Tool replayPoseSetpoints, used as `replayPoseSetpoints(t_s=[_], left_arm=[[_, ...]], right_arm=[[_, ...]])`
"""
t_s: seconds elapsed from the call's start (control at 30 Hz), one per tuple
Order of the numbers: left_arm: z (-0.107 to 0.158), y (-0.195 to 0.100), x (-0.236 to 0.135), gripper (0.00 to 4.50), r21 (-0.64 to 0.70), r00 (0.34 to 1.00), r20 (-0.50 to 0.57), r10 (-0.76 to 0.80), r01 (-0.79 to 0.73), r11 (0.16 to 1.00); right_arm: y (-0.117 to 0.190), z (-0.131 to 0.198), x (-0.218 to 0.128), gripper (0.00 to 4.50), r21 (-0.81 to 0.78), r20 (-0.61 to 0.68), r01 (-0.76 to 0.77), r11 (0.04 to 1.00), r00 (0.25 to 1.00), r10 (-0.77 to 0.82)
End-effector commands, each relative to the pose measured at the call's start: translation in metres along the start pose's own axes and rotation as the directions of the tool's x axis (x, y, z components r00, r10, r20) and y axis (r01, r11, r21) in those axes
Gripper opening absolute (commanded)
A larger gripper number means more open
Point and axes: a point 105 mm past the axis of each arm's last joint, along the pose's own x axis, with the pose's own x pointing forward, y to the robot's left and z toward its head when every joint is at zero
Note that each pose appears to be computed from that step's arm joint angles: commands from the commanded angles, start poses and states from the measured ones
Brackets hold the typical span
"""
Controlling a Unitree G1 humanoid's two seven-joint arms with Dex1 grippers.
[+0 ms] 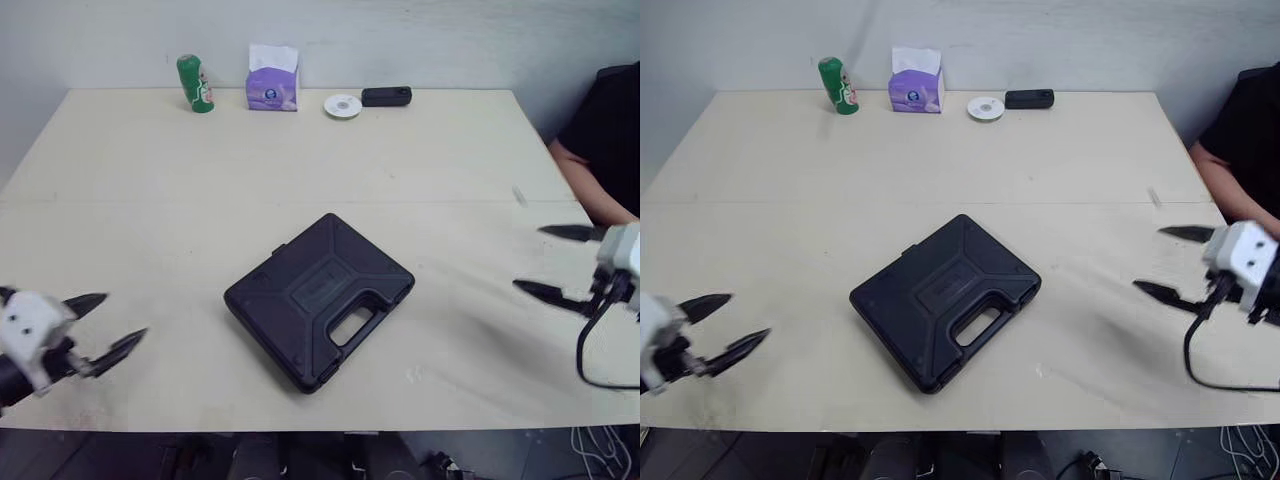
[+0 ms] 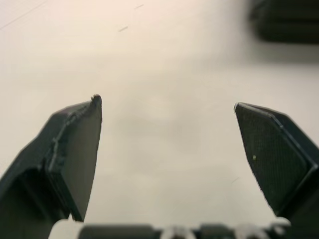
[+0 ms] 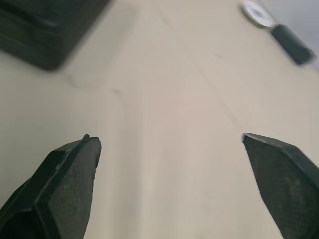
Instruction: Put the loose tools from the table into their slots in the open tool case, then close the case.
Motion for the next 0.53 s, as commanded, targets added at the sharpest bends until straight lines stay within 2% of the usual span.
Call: replayPoseSetpoints(t_s=[0.03, 0.17, 0.4, 0.53], left_arm=[[-0.007, 0.021, -0.015, 4.5, 0.048, 0.996, -0.028, 0.089, -0.087, 0.995], [-0.013, 0.029, -0.019, 4.5, 0.042, 0.991, -0.02, 0.13, -0.129, 0.991], [-0.016, 0.03, -0.01, 4.5, 0.031, 0.989, 0.006, 0.151, -0.151, 0.988], [-0.013, 0.03, -0.003, 4.5, -0.039, 0.989, 0.026, 0.146, -0.145, 0.989]], right_arm=[[-0.014, 0.001, -0.007, 4.46, -0.065, -0.029, 0.013, 0.998, 0.999, -0.015], [-0.023, -0.003, -0.003, 4.46, -0.086, -0.037, 0.042, 0.995, 0.998, -0.045], [-0.022, -0.003, 0.013, 4.46, -0.094, -0.001, 0.065, 0.993, 0.998, -0.066], [-0.023, -0.002, 0.021, 4.46, -0.093, 0.021, 0.081, 0.992, 0.997, -0.079]])
